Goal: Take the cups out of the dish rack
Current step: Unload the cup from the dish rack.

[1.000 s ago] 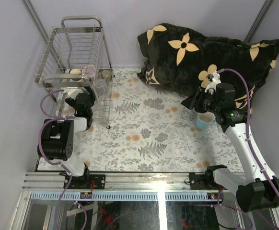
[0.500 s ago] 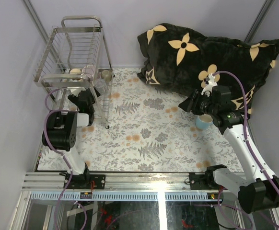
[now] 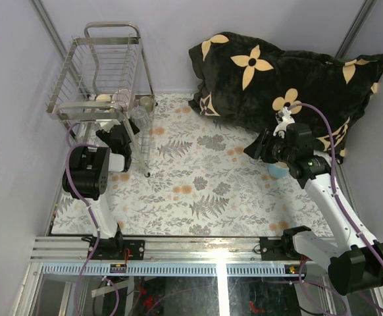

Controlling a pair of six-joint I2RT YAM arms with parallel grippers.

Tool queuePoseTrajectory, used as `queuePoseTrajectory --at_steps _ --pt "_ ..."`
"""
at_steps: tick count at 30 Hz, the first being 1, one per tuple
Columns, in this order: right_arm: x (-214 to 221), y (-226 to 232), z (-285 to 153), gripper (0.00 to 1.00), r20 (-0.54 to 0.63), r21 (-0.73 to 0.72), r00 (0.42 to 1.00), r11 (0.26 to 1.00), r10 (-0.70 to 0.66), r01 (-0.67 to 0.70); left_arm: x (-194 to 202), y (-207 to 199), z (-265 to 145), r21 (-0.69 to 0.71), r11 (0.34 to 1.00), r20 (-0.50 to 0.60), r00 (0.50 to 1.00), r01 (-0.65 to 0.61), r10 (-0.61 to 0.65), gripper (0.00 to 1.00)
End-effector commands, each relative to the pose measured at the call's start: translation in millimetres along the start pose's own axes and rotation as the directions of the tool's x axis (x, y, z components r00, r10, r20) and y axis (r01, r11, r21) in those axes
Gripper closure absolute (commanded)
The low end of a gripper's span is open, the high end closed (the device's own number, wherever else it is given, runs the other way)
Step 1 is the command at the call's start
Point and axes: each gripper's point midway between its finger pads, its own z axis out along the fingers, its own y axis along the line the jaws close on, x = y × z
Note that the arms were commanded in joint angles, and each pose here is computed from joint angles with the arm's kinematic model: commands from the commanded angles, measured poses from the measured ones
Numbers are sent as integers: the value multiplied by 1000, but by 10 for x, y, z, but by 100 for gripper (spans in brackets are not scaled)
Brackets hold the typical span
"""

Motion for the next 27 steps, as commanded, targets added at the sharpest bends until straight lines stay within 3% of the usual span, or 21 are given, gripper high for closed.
queuePoseTrajectory --at_steps 1,6,14,22,27 --pt "-97 56 -7 45 63 -20 998 999 -28 29 -307 -79 139 14 999 110 993 33 -35 1" --pt "-85 57 2 45 70 -24 997 999 -33 35 -323 -84 167 7 999 115 992 47 -47 5" --pt "-106 60 -3 44 76 -17 996 999 -35 37 -312 -53 211 -19 999 101 994 43 -41 20" --pt "-107 71 11 44 74 -20 997 999 -32 34 -293 -10 176 -29 998 90 995 49 -46 27" --pt "-111 84 5 44 77 -22 996 999 -36 38 -247 50 133 -41 998 79 996 55 -51 37"
